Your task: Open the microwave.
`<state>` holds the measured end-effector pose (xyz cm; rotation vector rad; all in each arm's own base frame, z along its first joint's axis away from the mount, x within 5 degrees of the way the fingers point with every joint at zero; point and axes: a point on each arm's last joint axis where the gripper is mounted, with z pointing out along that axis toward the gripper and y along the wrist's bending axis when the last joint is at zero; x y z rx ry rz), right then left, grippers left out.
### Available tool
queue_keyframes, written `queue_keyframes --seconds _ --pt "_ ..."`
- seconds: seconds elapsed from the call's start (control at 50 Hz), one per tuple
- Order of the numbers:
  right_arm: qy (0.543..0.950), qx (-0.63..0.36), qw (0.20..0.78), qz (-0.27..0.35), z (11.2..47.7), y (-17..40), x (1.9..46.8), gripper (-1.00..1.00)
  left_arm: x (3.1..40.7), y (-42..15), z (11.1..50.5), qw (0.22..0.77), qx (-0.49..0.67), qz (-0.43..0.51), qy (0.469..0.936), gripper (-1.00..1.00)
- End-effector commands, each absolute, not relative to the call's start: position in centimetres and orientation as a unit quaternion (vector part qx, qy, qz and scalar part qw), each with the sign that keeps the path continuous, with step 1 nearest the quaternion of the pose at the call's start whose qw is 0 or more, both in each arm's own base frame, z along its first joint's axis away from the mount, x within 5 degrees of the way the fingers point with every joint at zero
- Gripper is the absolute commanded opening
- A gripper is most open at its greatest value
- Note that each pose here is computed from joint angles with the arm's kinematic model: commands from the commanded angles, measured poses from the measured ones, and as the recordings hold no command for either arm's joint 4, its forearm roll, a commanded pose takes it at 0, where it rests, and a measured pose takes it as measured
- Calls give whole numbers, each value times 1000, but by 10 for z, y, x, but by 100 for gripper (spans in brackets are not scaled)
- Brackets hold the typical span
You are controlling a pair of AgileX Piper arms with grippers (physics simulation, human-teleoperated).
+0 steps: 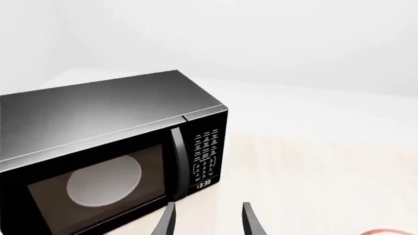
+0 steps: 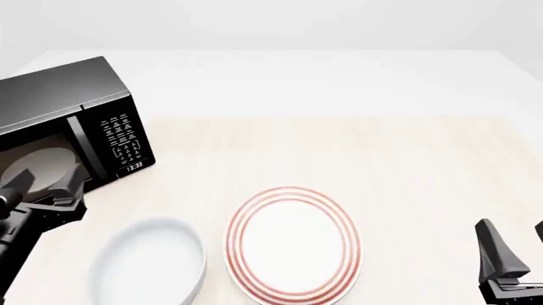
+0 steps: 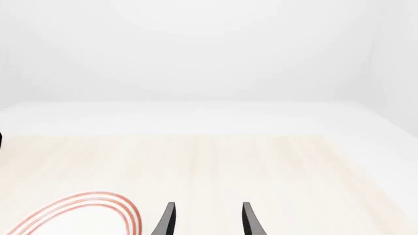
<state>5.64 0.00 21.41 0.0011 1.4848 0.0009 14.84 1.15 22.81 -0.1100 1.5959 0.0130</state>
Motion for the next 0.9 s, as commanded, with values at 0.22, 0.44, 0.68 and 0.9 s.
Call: queue_keyframes --seconds 0.22,0.44,0.68,0.9 --pt "676 0 737 0 215 0 56 100 168 16 220 692 -59 7 720 100" --pt "676 1 737 0 214 0 57 100 184 20 215 682 -62 16 729 100" --pt "676 1 737 1 214 0 57 100 193 23 214 683 -69 18 727 100" --pt "676 0 737 0 214 0 57 100 206 26 210 678 -70 20 731 100"
